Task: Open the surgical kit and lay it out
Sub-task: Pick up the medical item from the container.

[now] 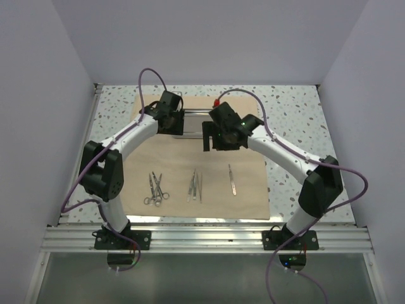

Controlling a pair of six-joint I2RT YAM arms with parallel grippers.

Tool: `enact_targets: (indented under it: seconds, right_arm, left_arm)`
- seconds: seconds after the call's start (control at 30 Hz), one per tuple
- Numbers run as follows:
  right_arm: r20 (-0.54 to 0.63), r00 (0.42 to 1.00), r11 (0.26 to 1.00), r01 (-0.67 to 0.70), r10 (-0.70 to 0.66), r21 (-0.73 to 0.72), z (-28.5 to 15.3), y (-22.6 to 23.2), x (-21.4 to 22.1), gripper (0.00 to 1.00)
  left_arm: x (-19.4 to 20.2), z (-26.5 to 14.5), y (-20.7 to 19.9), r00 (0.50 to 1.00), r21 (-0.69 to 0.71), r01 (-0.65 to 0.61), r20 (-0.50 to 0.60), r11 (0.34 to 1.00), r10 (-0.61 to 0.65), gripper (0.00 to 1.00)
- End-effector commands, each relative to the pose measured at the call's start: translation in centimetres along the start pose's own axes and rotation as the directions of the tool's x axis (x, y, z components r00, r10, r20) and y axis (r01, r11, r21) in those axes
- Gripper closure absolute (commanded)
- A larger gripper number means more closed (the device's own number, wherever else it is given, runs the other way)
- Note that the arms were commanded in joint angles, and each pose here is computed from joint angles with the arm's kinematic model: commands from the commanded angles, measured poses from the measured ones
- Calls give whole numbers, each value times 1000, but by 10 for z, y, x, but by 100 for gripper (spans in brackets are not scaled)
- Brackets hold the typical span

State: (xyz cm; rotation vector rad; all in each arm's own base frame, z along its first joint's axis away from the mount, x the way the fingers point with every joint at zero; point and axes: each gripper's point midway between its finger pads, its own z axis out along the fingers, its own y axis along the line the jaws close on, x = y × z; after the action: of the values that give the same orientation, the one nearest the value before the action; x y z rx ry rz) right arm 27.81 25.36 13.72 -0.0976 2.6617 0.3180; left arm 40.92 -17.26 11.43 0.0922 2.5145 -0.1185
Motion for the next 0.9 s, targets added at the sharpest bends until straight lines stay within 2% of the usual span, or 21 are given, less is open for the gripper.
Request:
enact_targets:
  seconds: [0.0, 0.03, 0.07, 0.1, 0.13, 0.17, 0.23, 0.47, 0.6, 0.87]
  right_arm:
    - [93, 990, 993, 96, -102, 62, -2, 8, -55, 18]
    - [52, 990, 988, 125, -131, 95, 21, 7, -57, 19]
    - [106, 986, 989, 121, -129, 82, 16, 18, -83, 19]
    - [103, 987, 988, 114, -125, 100, 22, 14, -93, 20]
    - [58, 989, 983, 130, -139, 129, 49, 11, -93, 21]
    - [101, 988, 987, 105, -118, 120, 47, 14, -119, 22]
    - [108, 990, 989, 78, -91, 122, 73, 15, -142, 25]
    - [134, 991, 987, -17, -5, 158, 131, -17, -195, 32]
    - [159, 987, 989, -49, 26, 142, 143, -25, -204, 34]
    - [90, 995, 987, -42, 29, 155, 170, -39, -186, 43]
  left_arm:
    - [-26, -17, -1, 997, 22, 1, 81, 1000, -2, 45]
    - [-25, -19, 0, 997, 19, 2, 80, 1000, -3, 45]
    - [-24, -21, 2, 997, 17, 4, 79, 1000, -6, 45]
    - [-23, -26, 4, 997, 14, 6, 83, 1000, -7, 45]
    - [-21, -28, 6, 997, 10, 6, 83, 1000, -7, 45]
    - [-19, -30, 10, 997, 2, 13, 79, 1000, -13, 45]
    - [-13, -38, 14, 997, -2, 16, 81, 1000, -15, 45]
    - [11, -56, 28, 997, -16, 36, 75, 999, -35, 45]
    - [20, -59, 37, 996, -36, 49, 73, 998, -47, 44]
    - [15, -52, 41, 997, -43, 54, 65, 998, -51, 44]
